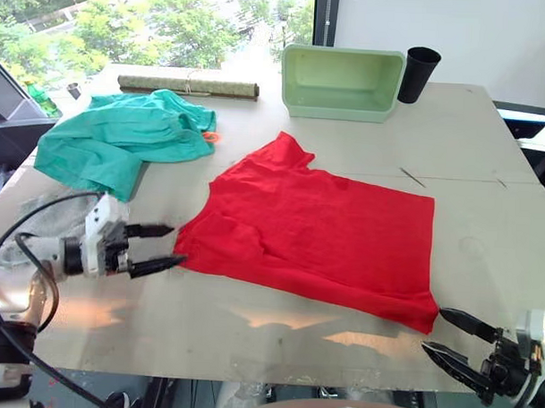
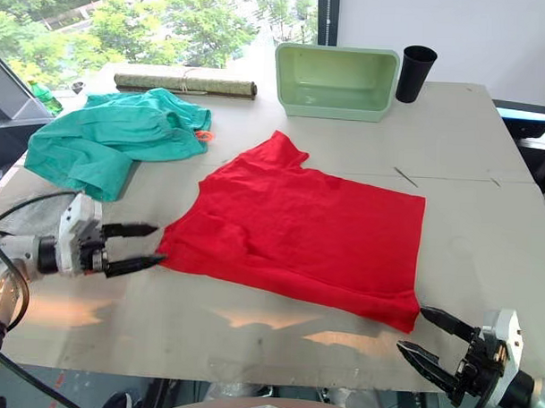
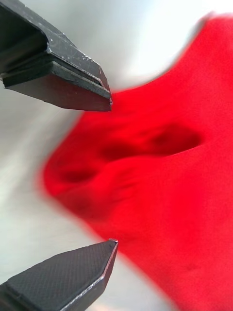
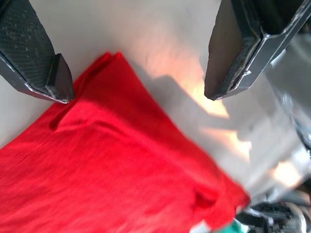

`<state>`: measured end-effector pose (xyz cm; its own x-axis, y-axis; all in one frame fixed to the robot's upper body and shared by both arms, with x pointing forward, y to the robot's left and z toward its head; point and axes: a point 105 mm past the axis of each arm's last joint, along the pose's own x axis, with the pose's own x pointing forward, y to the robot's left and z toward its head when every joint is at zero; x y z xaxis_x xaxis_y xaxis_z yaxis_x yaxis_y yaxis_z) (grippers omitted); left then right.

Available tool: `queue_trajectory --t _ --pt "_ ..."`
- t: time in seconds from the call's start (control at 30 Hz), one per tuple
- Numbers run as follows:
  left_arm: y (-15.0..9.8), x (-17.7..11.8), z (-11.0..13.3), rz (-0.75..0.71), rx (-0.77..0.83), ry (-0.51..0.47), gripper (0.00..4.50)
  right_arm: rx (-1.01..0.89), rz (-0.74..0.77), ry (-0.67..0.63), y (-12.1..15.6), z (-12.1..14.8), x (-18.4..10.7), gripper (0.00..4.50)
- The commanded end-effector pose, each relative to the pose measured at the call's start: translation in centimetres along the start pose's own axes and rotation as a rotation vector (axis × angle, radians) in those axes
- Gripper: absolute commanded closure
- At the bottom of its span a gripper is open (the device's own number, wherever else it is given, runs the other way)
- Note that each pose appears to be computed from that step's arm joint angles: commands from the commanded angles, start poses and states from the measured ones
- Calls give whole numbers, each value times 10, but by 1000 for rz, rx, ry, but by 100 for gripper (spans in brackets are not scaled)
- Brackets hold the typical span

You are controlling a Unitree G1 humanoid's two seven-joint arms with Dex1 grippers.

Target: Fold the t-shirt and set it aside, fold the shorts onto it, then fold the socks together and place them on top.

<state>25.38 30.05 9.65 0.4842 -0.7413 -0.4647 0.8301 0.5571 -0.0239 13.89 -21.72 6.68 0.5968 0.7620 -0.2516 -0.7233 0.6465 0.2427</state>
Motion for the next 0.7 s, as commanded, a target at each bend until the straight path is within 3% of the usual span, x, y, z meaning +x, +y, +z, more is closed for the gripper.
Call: queue_trajectory --t 0.03,0.17,0.23,0.27,0.43,0.47,0.53,0.7 --pt "8 -7 -4 39 44 30 1 -46 -4 40 1 -6 0 0" --pt "12 2 -9 54 42 28 1 -61 -41 65 -1 -10 7 0" --pt "11 9 -7 45 20 -2 53 -67 -49 74 -1 -10 9 0" --pt "10 11 -6 36 10 -15 84 -68 -50 77 -1 -10 10 0" --pt "0 9 -7 -32 -2 -10 322 -64 -64 88 -2 -9 9 0" --pt "0 8 -7 -39 3 -2 340 -63 -66 87 -2 -9 9 0" --pt "-2 6 -7 -55 11 12 436 -59 -69 82 -2 -8 9 0" --pt "-15 1 -11 -125 -17 58 444 -47 -73 70 -2 -8 12 0"
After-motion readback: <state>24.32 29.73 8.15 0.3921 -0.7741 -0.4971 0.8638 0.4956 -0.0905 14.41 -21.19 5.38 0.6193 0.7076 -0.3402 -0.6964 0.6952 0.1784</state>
